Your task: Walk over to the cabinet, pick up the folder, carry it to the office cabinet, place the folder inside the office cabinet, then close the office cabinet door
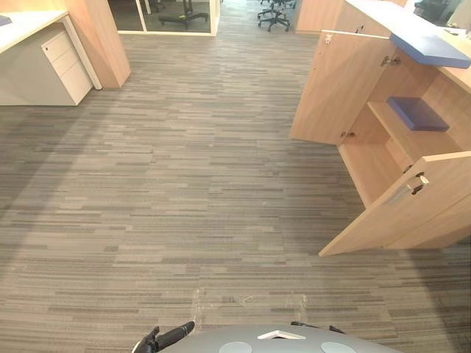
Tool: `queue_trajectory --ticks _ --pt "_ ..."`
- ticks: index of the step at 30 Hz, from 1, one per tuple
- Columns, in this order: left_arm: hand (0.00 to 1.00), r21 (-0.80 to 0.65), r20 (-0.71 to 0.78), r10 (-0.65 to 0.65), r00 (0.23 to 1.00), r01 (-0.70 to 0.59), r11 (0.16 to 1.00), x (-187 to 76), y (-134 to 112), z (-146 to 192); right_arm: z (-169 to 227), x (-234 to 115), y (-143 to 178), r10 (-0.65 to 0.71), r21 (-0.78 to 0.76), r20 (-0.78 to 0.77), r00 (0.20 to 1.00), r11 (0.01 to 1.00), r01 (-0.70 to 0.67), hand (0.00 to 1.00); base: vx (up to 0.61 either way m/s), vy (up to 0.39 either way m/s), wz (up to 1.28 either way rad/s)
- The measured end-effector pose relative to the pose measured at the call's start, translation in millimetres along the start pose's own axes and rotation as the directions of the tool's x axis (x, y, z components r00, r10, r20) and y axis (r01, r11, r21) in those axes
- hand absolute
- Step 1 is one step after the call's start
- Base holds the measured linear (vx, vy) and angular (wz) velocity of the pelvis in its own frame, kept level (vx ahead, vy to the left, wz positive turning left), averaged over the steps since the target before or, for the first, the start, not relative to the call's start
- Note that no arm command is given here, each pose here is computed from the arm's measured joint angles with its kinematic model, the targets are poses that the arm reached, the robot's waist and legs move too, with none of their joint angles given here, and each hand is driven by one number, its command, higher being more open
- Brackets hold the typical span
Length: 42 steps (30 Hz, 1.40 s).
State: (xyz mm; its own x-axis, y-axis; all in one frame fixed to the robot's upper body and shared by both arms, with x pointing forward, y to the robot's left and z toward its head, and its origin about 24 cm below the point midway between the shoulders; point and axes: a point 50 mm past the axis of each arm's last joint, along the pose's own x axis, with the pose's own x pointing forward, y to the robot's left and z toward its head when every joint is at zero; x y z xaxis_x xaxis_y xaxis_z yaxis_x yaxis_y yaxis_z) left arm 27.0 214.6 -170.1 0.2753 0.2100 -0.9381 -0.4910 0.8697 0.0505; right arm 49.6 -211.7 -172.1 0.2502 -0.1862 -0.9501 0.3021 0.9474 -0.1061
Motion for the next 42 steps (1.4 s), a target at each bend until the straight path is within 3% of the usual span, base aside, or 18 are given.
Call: queue_trajectory --ticks 9,18,25,34,42 --pt "1.00 -0.043 -0.010 -0.027 1.000 0.027 0.999 0 0 -2 0 0 0 0.007 -0.011 0.000 1.000 1.000 -0.007 1.00 0.00 -0.009 0.02" --pt "1.00 0.038 0.042 -0.008 0.999 0.007 0.999 2 -4 11 2 0 2 0.011 -0.014 0.007 1.000 1.000 -0.010 1.00 -0.01 -0.014 0.03" --pt "1.00 -0.114 0.167 0.017 0.986 0.003 0.993 3 -14 40 25 2 8 0.002 0.093 0.081 0.997 0.996 -0.009 1.00 -0.04 -0.042 -0.10" --pt "1.00 -0.153 0.173 0.035 0.984 -0.008 0.988 1 -19 36 22 2 -2 -0.030 0.133 0.062 0.998 0.991 0.022 1.00 0.22 0.212 -0.31" --pt "1.00 -0.011 0.170 0.014 0.985 -0.013 1.000 1 -13 34 15 1 0 -0.011 0.199 0.051 0.999 0.980 0.001 1.00 0.46 0.308 -0.19"
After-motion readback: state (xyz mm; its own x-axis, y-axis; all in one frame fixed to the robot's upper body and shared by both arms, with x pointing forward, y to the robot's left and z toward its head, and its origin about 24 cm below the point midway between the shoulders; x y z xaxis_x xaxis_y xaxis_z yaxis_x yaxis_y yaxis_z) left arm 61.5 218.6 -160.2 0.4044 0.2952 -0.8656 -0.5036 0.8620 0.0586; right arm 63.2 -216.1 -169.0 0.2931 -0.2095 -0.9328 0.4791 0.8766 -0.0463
